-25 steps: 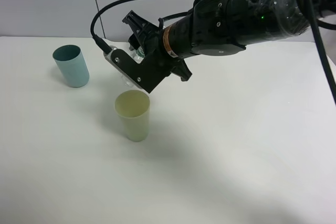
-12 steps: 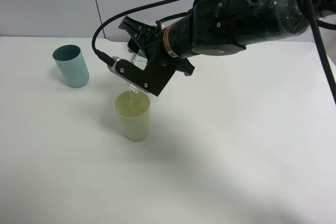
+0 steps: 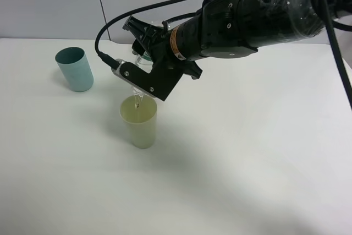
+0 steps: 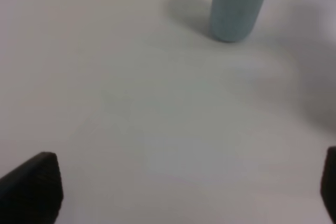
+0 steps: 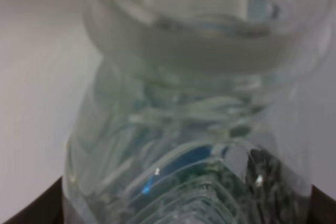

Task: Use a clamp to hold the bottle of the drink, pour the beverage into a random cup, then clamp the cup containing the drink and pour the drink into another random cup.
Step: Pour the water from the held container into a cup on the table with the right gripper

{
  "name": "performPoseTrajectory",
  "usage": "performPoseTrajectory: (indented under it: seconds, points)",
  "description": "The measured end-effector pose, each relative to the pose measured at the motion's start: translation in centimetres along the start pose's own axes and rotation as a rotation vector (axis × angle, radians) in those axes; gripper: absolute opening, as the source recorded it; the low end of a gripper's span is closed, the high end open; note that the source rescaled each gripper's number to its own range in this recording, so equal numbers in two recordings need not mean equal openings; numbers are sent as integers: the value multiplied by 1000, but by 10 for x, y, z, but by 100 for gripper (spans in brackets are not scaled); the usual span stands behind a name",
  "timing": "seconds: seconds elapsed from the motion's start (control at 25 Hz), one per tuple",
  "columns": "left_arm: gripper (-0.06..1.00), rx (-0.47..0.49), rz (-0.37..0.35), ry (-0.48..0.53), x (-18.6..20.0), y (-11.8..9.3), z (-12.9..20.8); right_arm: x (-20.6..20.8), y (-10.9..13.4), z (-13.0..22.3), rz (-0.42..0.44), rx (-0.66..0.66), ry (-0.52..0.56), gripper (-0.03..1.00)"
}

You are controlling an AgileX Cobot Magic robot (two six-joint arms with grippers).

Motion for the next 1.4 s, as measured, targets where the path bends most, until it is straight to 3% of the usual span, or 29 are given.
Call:
performPoseTrajectory:
  seconds: [1.4]
  points:
    - [100, 0, 0, 0, 0, 0, 0, 1, -9, 2, 32, 229, 9, 0]
Point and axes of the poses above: a point on each arm's last joint axis where the gripper is mounted, x pointing back along that axis away from the gripper, y along the wrist's bending axis when the last joint is at zero, z = x × y, the point moved 4 cm from there along -x, pointing out along that axis toward the gripper, and after that the axes turned 9 degrees about -x, right-handed, at the moved point
